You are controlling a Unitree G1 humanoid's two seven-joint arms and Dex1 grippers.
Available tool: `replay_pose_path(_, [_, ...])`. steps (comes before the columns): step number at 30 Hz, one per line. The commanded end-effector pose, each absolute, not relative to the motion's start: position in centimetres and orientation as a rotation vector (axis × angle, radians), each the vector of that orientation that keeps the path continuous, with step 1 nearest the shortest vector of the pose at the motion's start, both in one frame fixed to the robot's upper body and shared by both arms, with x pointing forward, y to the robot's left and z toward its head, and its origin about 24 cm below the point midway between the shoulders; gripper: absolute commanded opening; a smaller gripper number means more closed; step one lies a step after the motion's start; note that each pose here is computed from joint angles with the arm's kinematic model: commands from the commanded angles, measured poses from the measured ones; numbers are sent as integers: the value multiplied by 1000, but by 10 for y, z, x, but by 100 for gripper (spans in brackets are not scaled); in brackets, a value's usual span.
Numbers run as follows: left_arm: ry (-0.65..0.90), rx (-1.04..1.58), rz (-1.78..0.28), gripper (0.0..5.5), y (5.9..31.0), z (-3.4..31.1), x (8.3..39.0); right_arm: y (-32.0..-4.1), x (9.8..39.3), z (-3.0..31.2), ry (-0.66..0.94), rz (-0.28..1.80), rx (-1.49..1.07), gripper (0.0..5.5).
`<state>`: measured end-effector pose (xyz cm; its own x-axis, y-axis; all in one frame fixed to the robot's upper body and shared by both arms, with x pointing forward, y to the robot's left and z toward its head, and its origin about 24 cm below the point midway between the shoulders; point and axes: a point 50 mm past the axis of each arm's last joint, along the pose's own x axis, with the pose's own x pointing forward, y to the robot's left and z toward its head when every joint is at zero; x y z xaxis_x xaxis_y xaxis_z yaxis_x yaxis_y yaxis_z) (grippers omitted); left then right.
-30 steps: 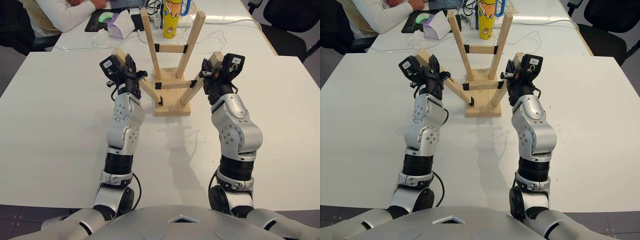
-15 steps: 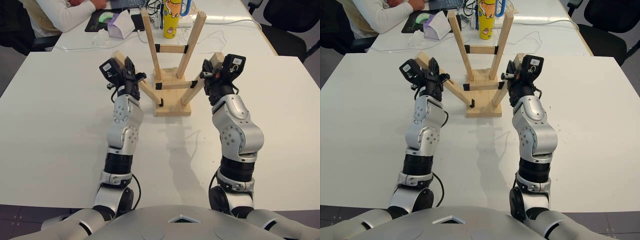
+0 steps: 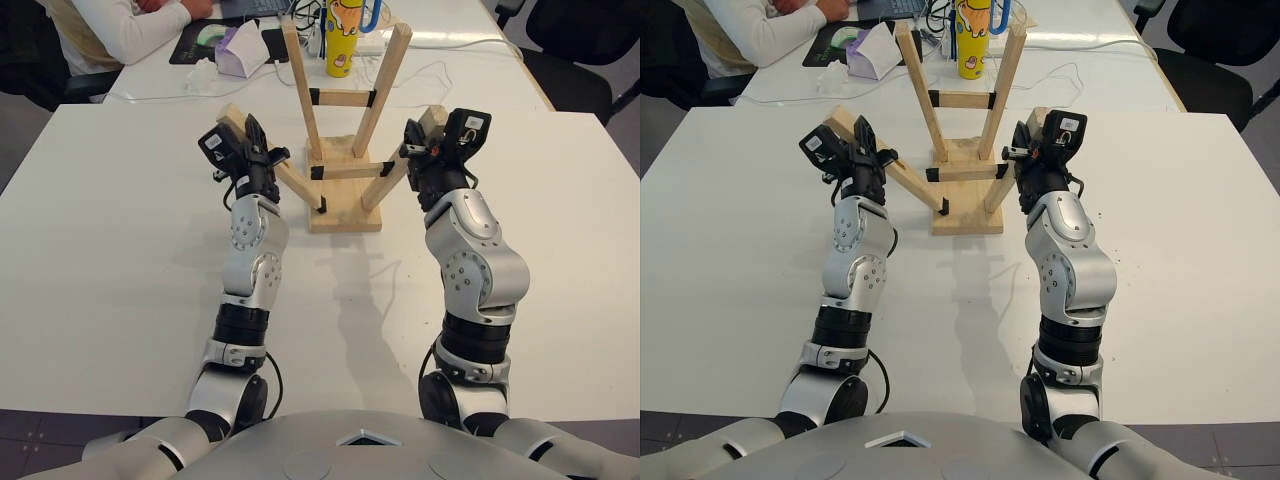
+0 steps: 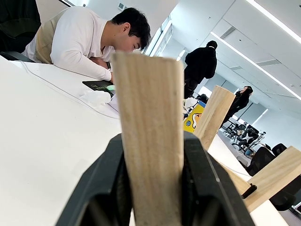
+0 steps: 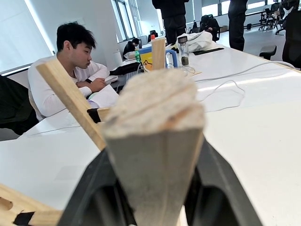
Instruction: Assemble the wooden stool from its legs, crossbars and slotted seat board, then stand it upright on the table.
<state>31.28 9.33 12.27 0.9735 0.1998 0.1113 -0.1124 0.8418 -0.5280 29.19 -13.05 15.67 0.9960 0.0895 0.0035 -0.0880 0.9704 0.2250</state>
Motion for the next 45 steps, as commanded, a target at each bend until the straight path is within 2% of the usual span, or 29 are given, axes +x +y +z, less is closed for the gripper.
replay_pose_path(1, [7,-617,223,104,71,83,293,-132,291,152,43,95,224,103])
replay_pose_path(8, [-14,-620,248,104,71,80,288,-133,291,152,43,100,219,103])
replay_pose_path(18, [-143,-685,246,104,70,96,285,-135,291,151,59,121,201,103])
replay_pose_path(40, [-10,-831,205,104,51,78,285,-133,295,152,74,151,181,103])
replay_pose_path(45, [66,-821,241,104,48,68,281,-134,294,151,74,145,180,103])
